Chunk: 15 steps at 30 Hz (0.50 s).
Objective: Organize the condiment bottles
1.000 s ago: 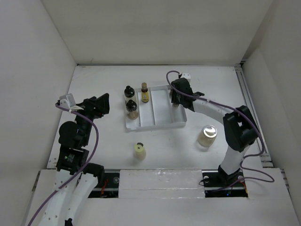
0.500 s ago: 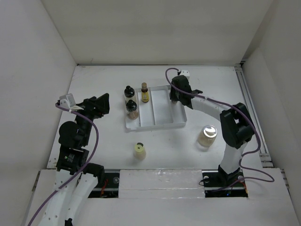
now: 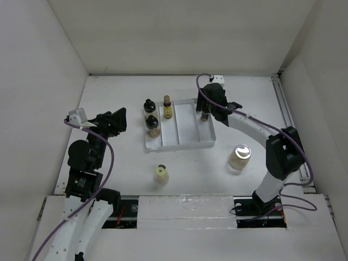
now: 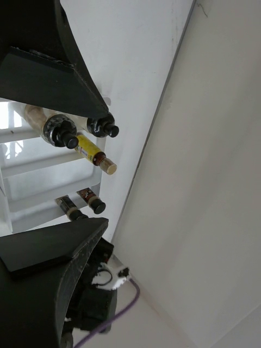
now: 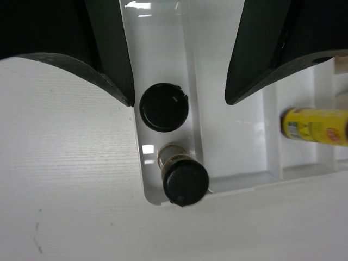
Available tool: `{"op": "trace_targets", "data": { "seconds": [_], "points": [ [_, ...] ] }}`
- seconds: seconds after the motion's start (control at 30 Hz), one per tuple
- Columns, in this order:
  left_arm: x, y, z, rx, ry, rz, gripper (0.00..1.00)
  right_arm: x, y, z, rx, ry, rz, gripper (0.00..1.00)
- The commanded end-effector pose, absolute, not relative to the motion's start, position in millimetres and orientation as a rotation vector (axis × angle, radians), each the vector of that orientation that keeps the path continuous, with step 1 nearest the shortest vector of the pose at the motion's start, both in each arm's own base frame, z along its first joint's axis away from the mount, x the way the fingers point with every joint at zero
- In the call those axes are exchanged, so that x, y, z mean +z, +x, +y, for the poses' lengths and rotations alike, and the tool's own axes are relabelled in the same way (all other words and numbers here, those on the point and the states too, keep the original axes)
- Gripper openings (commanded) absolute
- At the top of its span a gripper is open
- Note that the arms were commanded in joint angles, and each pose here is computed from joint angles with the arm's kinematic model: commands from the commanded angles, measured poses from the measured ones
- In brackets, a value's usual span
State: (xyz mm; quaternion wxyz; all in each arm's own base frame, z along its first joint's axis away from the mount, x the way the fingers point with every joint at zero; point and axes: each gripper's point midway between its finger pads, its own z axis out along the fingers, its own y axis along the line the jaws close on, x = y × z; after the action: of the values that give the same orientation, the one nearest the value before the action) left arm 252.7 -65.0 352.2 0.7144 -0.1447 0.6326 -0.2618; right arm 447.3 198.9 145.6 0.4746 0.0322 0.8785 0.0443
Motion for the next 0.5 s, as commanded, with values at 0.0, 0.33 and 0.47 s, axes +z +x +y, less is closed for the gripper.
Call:
{"op": "trace_targets", "data": {
  "seconds": [0.0,0.33,0.47],
  "points": [
    [363.2,250.0,-68.4,-0.609,-0.303,1.360,0.69,214.1,436.5,203.3,0.191,0.076,2.004,0.73],
    [363.2,250.0,-68.4,-0.609,-0.303,1.360,0.69,224.6,286.1,308.7,0.667,-0.397,1.986,0.11],
    [363.2,250.0,-68.4,-0.609,-0.303,1.360,0.69,217.8,202.8,354.2,0.862,-0.671,1.957,0.56]
  ]
}}
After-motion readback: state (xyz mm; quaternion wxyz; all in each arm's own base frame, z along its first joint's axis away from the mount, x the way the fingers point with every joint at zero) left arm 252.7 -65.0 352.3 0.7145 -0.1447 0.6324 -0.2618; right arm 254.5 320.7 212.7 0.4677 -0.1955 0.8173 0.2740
